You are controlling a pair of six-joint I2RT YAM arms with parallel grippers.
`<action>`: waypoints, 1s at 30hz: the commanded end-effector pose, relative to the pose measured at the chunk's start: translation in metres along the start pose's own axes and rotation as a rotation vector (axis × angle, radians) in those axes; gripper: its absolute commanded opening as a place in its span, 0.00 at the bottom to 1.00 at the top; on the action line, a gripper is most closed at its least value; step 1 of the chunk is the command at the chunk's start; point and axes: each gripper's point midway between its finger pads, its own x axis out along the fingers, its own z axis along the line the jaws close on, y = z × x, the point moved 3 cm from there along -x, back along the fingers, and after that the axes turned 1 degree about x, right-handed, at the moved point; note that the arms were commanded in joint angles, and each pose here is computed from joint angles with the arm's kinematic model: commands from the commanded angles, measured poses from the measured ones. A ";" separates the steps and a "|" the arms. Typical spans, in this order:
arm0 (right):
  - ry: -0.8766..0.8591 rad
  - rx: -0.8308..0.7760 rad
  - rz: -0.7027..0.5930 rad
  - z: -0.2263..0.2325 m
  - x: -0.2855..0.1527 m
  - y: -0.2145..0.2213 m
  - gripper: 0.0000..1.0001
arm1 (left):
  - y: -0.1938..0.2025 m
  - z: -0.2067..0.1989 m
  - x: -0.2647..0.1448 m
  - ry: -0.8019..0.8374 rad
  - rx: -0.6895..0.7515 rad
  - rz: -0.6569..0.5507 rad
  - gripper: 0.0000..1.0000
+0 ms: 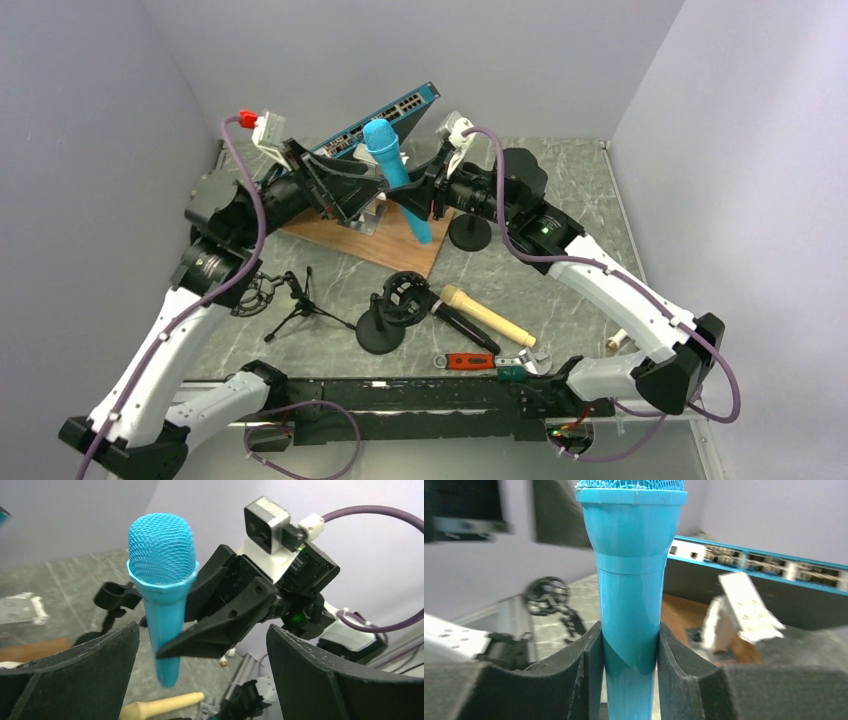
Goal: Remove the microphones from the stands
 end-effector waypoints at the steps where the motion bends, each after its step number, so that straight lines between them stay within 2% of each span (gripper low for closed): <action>1: 0.263 -0.160 0.005 -0.031 -0.028 -0.020 0.00 | -0.027 -0.016 -0.030 -0.080 0.178 -0.085 1.00; 8: 0.666 -0.253 0.193 -0.081 -0.086 0.019 0.00 | -0.038 -0.007 -0.072 -0.275 0.328 -0.161 0.99; 14: 0.844 -0.308 0.493 -0.098 -0.134 0.065 0.00 | -0.041 -0.005 -0.086 -0.326 0.385 -0.186 0.99; 19: 0.927 -0.337 0.636 -0.104 -0.161 0.093 0.00 | -0.036 -0.005 -0.086 -0.307 0.383 -0.176 0.99; 24: 0.964 -0.361 0.839 -0.114 -0.171 0.135 0.00 | -0.029 -0.003 -0.084 -0.288 0.376 -0.164 0.99; 30: 0.902 -0.364 1.100 -0.122 -0.171 0.200 0.00 | -0.027 0.000 -0.089 -0.315 0.395 -0.152 0.99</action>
